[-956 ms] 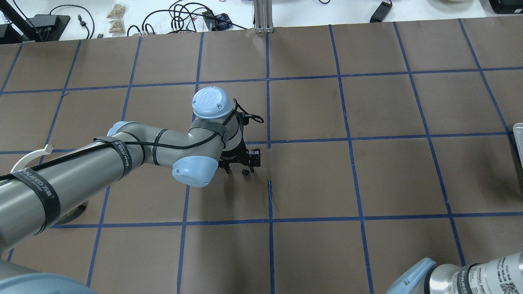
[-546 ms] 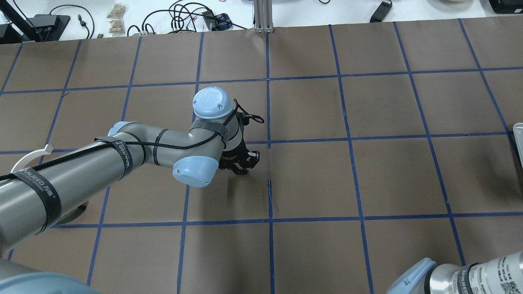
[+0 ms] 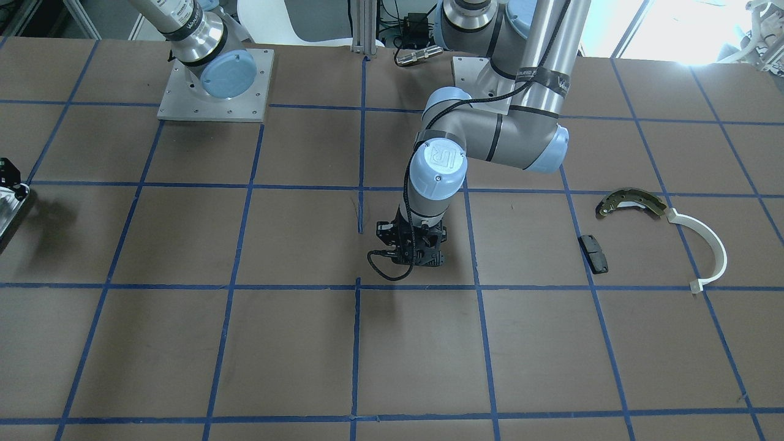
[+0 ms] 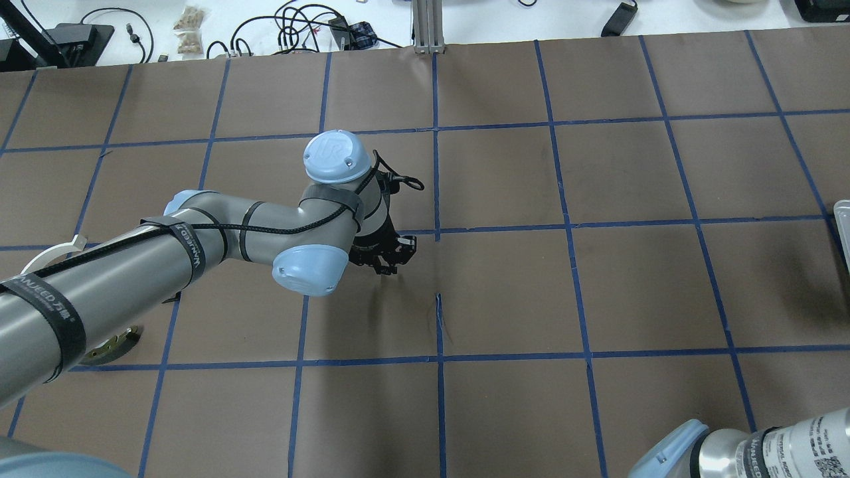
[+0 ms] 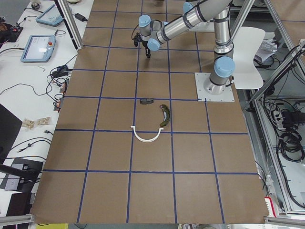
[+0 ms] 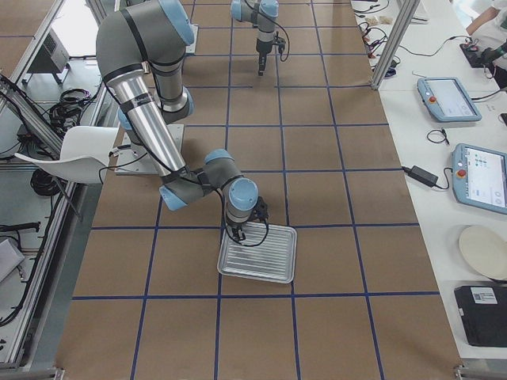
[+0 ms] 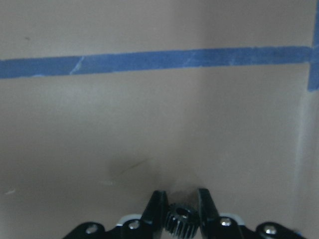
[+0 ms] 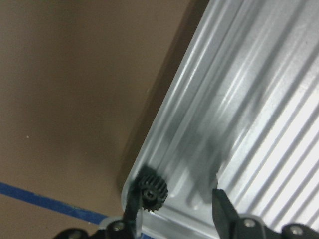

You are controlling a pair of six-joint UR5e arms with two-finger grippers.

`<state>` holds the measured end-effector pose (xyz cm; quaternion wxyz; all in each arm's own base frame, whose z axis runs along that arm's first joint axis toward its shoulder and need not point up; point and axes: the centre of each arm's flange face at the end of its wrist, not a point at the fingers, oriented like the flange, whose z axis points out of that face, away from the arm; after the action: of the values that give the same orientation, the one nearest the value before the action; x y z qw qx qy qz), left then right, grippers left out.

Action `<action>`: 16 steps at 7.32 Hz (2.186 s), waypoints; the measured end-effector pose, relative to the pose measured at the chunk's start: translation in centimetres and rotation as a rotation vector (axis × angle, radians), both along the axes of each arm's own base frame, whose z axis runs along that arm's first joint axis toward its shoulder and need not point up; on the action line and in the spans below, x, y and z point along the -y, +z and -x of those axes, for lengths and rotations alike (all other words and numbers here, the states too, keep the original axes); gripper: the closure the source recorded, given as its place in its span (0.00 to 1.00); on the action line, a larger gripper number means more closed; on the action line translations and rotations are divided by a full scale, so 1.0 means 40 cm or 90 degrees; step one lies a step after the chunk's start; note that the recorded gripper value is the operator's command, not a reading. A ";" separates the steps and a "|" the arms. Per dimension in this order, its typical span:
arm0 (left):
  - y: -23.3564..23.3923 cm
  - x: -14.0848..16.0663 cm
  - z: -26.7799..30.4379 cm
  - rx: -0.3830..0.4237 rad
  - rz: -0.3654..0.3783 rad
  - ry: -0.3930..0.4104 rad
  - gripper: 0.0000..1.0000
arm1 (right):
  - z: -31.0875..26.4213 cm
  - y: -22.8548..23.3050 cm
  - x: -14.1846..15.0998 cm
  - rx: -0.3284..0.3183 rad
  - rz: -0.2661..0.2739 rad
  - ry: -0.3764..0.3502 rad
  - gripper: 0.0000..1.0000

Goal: Place bearing gear from tray to pile

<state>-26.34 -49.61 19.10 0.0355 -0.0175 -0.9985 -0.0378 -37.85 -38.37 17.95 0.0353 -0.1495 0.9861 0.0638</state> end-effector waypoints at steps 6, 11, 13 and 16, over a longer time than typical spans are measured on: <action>0.274 0.223 -0.645 0.031 -0.075 -0.035 1.00 | 0.000 -0.002 0.000 -0.002 -0.002 -0.022 0.70; 0.196 0.174 -1.164 0.059 -0.057 -0.133 1.00 | 0.001 0.000 0.001 -0.003 -0.001 -0.024 0.79; 0.118 0.128 -1.212 0.046 -0.067 -0.140 1.00 | 0.002 0.003 0.001 -0.004 -0.001 -0.025 0.81; 0.026 0.090 -1.200 0.048 -0.066 -0.143 0.31 | 0.002 0.009 0.001 -0.006 -0.001 -0.025 0.84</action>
<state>21.67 -53.22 20.15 -0.0058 -0.1261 -0.9876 -0.0936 -37.94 -38.40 18.31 0.0317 -0.1297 0.9890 0.0643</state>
